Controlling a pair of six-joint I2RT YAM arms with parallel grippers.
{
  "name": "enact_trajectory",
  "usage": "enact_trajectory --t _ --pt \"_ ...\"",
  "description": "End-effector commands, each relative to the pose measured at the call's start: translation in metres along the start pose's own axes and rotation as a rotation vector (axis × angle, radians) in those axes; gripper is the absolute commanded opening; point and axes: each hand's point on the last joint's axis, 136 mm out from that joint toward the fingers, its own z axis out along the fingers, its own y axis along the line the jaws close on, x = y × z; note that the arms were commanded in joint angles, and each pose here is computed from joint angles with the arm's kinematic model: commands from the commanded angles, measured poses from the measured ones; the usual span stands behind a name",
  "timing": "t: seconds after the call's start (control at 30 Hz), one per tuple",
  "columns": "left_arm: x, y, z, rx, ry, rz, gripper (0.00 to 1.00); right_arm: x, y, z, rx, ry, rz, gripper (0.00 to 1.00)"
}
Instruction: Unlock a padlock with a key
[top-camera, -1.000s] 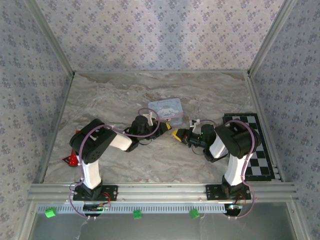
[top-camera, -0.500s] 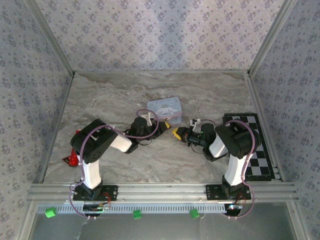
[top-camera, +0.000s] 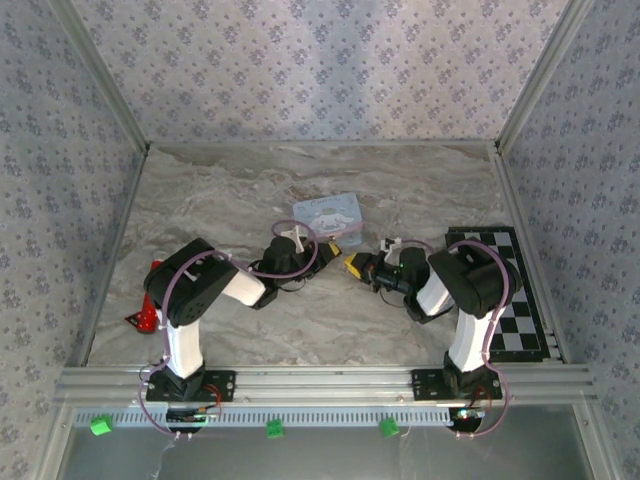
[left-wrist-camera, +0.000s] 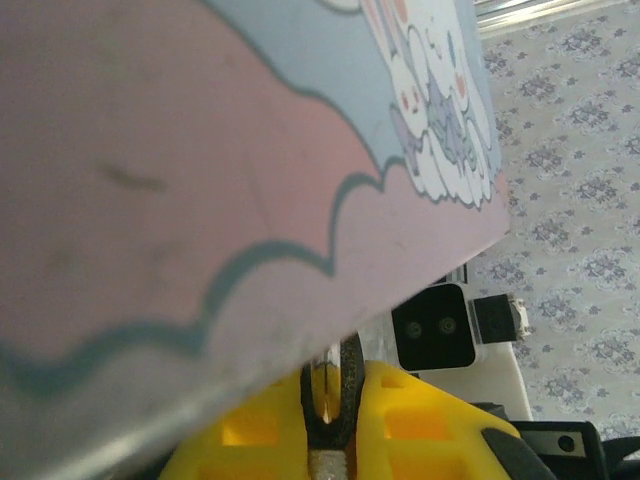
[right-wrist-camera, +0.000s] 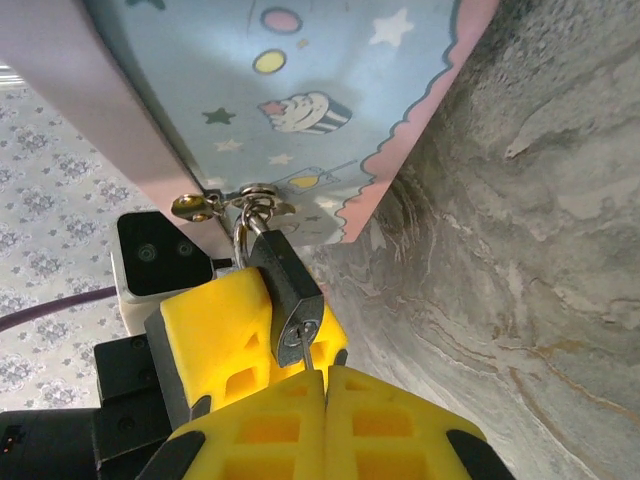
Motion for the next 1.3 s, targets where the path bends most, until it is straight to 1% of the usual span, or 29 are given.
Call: enact_trajectory --t 0.0,0.2,0.37,0.6,0.87,1.0,1.1,1.17,1.2,1.27 --pt "0.037 -0.045 -0.003 0.143 0.130 0.018 0.00 -0.014 0.031 0.010 -0.075 -0.071 -0.077 0.00" --pt "0.035 -0.063 -0.008 0.194 0.119 -0.023 0.00 -0.021 0.035 0.008 -0.084 -0.096 -0.086 0.00" --pt "0.036 -0.082 -0.013 0.231 0.124 -0.026 0.00 -0.028 0.027 0.003 -0.064 -0.118 -0.082 0.00" --pt "0.036 -0.086 -0.018 0.221 0.124 -0.014 0.00 -0.040 0.014 -0.006 -0.034 -0.149 -0.069 0.00" --pt "0.036 -0.087 -0.016 0.219 0.121 -0.019 0.00 -0.036 0.027 -0.002 -0.067 -0.131 -0.079 0.00" --pt "0.032 -0.077 -0.016 0.171 0.101 0.005 0.00 -0.034 0.023 -0.010 -0.054 -0.144 -0.095 0.00" --pt "0.025 -0.055 -0.016 0.065 0.081 0.043 0.00 -0.036 0.015 -0.018 -0.035 -0.146 -0.105 0.00" --pt "0.017 -0.042 -0.018 0.028 0.061 0.056 0.00 -0.035 0.006 -0.022 -0.006 -0.144 -0.103 0.00" --pt "0.012 -0.036 -0.019 0.010 0.053 0.056 0.00 -0.033 -0.002 -0.023 0.017 -0.132 -0.097 0.01" --pt "0.004 -0.025 -0.020 -0.026 0.042 0.062 0.00 -0.028 -0.010 -0.022 0.041 -0.103 -0.103 0.06"
